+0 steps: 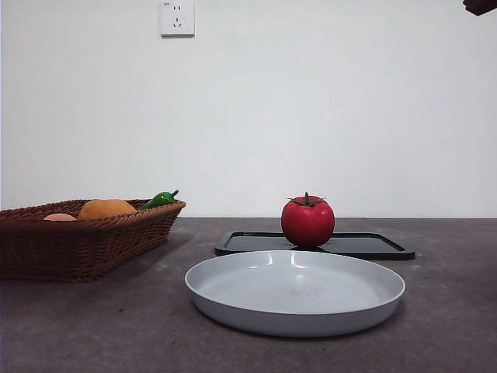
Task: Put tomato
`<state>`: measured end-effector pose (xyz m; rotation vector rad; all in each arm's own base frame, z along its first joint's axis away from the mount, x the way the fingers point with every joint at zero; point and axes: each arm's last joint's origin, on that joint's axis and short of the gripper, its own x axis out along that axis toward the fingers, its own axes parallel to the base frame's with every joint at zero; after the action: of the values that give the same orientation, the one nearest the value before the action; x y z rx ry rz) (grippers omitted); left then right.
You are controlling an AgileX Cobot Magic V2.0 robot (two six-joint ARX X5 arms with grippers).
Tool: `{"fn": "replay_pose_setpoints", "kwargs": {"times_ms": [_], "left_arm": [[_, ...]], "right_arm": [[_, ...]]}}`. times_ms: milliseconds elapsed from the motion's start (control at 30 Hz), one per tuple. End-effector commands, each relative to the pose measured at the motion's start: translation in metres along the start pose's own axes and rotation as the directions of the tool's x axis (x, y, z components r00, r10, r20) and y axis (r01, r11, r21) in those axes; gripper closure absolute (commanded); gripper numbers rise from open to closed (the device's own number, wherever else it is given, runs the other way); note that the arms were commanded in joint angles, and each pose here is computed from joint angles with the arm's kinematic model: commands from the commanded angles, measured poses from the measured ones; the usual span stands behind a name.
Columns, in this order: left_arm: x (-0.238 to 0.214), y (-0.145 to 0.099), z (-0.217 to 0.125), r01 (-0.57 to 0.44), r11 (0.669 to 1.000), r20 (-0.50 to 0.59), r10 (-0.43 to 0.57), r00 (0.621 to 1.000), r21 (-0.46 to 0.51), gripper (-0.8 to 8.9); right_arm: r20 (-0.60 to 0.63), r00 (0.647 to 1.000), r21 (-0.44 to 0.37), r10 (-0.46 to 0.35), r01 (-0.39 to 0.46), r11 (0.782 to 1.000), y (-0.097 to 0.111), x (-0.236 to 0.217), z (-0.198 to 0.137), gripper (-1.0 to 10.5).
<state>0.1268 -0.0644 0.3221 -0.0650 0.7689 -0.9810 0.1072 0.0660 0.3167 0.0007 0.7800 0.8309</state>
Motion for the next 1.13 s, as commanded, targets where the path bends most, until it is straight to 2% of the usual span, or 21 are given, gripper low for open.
{"fn": "replay_pose_setpoints", "kwargs": {"times_ms": [33,100,167,233,300,333,367,433,500,533,600,667,800,1133], "left_arm": [[-0.009,-0.003,0.005,-0.051,0.993,0.063,0.044,0.997,0.105,7.98],[-0.018,-0.003,0.008,-0.139,0.977,0.150,0.115,0.982,0.161,7.98],[-0.032,-0.004,0.015,-0.243,0.948,0.302,0.175,0.937,0.205,7.98],[-0.048,-0.007,0.019,-0.346,0.906,0.458,0.207,0.864,0.244,7.98],[-0.059,-0.009,0.019,-0.457,0.855,0.574,0.251,0.780,0.247,7.98],[-0.063,-0.008,0.017,-0.524,0.820,0.629,0.285,0.723,0.230,7.98],[-0.066,-0.008,0.014,-0.580,0.789,0.668,0.321,0.672,0.204,7.98],[-0.068,-0.004,0.004,-0.692,0.711,0.737,0.402,0.543,0.122,7.98],[-0.065,0.002,-0.010,-0.760,0.648,0.767,0.465,0.441,0.043,7.98],[-0.062,0.005,-0.018,-0.783,0.622,0.772,0.496,0.398,0.004,7.98],[-0.054,0.013,-0.035,-0.814,0.579,0.765,0.549,0.338,-0.056,7.98],[-0.044,0.022,-0.053,-0.828,0.552,0.742,0.594,0.310,-0.096,7.98],[-0.021,0.039,-0.085,-0.837,0.531,0.694,0.652,0.305,-0.131,7.98],[0.018,0.066,-0.136,-0.811,0.564,0.614,0.699,0.367,-0.157,7.98]], "right_arm": [[0.008,1.000,0.002,0.004,-0.004,1.000,0.001,-0.001,0.002,9.4],[0.008,1.000,0.002,0.004,-0.004,1.000,0.001,-0.001,0.002,9.4],[0.008,1.000,0.002,0.004,-0.004,1.000,0.001,-0.001,0.002,9.4],[0.008,1.000,0.002,0.004,-0.004,1.000,0.001,-0.001,0.002,9.4],[0.008,1.000,0.002,0.004,-0.004,1.000,0.001,-0.001,0.002,9.4],[0.008,1.000,0.002,0.004,-0.004,1.000,0.001,-0.001,0.002,9.4],[0.008,1.000,0.001,0.004,-0.004,1.000,0.001,-0.001,0.002,9.4],[0.008,1.000,0.002,0.004,-0.004,1.000,0.001,-0.001,0.002,9.4],[0.008,1.000,0.002,0.004,-0.004,1.000,0.001,-0.001,0.002,9.4],[0.008,1.000,0.001,0.004,-0.004,1.000,0.001,-0.001,0.002,9.4],[0.008,1.000,0.002,0.004,-0.004,1.000,0.001,-0.001,0.002,9.4],[0.008,1.000,0.002,0.004,-0.004,1.000,0.001,-0.001,0.002,9.4],[0.008,1.000,0.002,0.004,-0.004,1.000,0.001,-0.001,0.002,9.4],[0.008,1.000,0.002,0.004,-0.004,1.000,0.001,-0.001,0.002,9.4]]}}
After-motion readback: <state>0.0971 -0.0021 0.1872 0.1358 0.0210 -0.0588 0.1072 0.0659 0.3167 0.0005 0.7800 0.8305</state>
